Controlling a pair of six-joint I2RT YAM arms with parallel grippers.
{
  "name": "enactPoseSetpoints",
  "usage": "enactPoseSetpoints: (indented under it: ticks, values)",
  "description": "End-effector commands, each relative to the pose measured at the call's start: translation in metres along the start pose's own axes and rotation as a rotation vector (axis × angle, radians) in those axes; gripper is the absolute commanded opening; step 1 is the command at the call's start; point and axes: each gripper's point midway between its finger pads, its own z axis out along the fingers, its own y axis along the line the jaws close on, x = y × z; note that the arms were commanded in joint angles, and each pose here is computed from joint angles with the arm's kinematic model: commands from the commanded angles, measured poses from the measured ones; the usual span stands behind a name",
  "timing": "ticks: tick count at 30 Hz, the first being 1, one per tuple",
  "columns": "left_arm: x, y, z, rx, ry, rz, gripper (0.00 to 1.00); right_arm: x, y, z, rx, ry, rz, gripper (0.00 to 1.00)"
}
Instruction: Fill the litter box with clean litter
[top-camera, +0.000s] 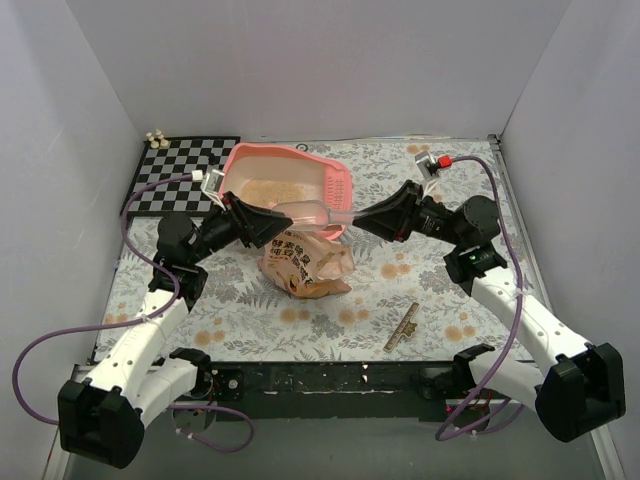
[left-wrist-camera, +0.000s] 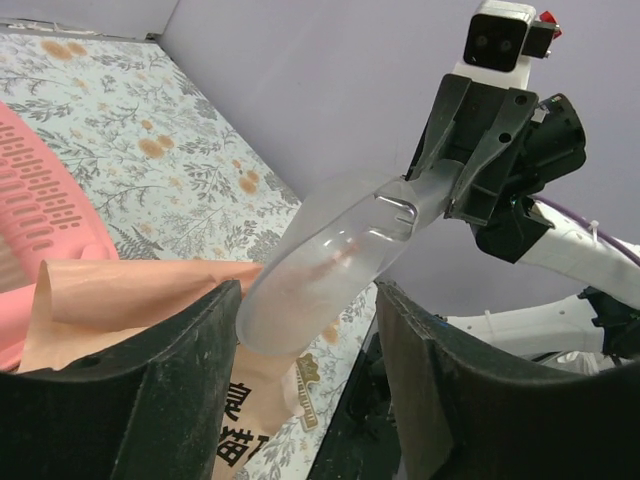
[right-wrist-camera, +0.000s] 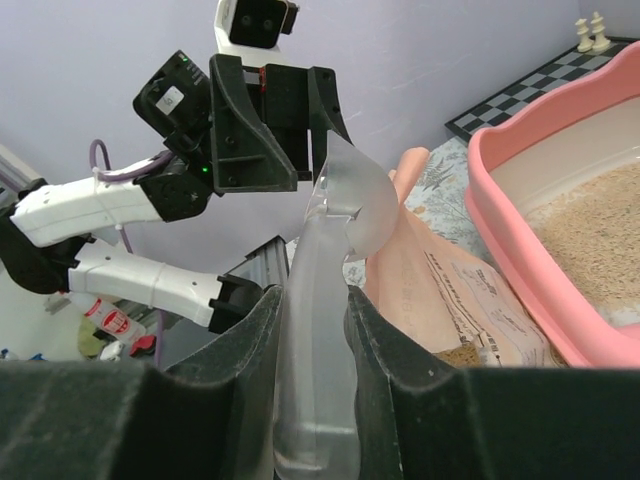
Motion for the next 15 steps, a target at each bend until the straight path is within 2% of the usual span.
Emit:
enactPoseSetpoints:
  ticks: [1, 7, 15]
  values:
    - [-0.012, -0.018, -0.003, 0.017, 0.017, 0.102, 0.57, -0.035, 0.026, -0.004, 0.014, -0.073, -0.161, 0.01]
    - [-0.024, -0.024, -0.006, -0.019, 0.024, 0.181, 0.61, -0.049, 0.042, -0.023, 0.125, -0.108, -0.246, 0.01]
    - [-0.023, -0.011, 0.000, -0.063, 0.165, 0.318, 0.66, -0.049, 0.062, -0.058, 0.291, -0.070, -0.272, 0.01]
